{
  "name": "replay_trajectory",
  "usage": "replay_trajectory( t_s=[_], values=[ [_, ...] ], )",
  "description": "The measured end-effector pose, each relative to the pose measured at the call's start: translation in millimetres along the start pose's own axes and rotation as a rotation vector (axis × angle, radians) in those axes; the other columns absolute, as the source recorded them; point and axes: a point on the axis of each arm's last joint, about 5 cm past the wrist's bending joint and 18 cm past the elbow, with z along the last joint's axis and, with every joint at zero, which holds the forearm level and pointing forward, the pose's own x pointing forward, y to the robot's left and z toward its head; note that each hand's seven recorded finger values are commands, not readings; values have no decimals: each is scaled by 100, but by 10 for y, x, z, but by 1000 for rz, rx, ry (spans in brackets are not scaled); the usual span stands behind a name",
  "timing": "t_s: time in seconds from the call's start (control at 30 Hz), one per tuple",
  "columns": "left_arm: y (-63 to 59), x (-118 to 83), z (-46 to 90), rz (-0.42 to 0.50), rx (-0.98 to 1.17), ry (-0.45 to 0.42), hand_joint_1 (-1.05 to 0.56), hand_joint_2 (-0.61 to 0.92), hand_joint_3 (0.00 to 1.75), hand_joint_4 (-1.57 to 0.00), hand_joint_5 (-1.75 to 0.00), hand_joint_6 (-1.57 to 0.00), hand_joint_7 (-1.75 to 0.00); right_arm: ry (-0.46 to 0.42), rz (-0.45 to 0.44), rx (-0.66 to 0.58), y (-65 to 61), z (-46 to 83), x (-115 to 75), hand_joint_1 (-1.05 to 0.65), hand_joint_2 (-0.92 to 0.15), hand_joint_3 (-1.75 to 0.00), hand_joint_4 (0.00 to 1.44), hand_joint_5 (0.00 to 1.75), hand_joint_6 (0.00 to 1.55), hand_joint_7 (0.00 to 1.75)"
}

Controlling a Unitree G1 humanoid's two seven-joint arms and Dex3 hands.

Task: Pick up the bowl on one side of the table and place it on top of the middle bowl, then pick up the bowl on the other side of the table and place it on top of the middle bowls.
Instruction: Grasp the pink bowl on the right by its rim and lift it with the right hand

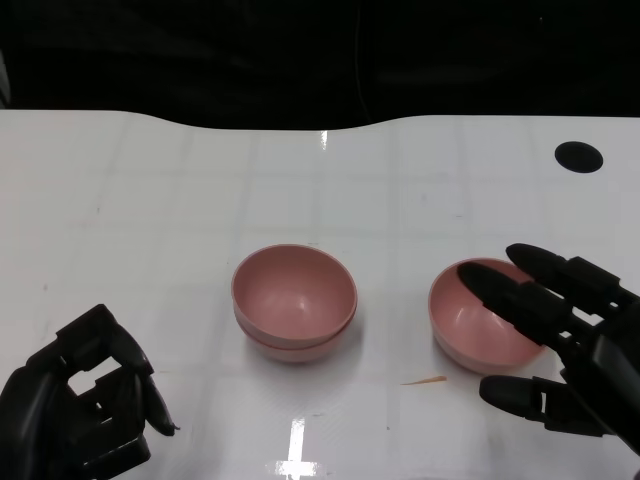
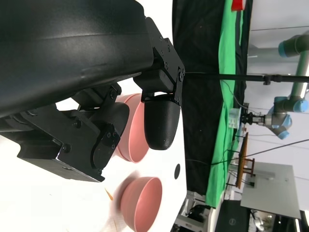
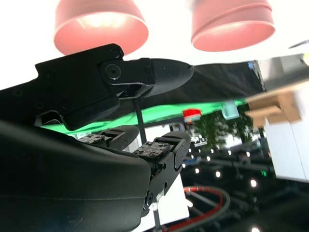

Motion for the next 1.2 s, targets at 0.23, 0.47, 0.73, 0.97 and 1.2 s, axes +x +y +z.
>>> replay_trajectory(
  t_s=[0.23,0.47,0.73,0.97,1.2],
  values=[
    [-9,8,-1,11,6,-9,7,65,135,-81,-175,-63,-175,24,128,-44,142,-65,169,-90,-92,-23,48,5,48,3],
    [-12,12,-3,36,4,-20,6,64,135,-81,-175,-61,-175,31,168,-44,391,-120,197,-87,-92,-26,53,5,52,3],
    [14,3,-6,90,-63,-27,6,63,136,-77,-175,-60,-175,57,186,-38,638,-205,136,-80,-92,-21,56,4,54,3],
    [11,19,1,94,-63,-32,6,62,137,-77,-175,-60,-175,74,159,-45,651,-296,122,-80,-92,-25,55,2,54,1],
    [4,32,3,94,-69,-39,7,62,138,-77,-175,-60,-175,93,185,-89,595,-370,108,-82,-92,-28,55,1,53,0]
  ],
)
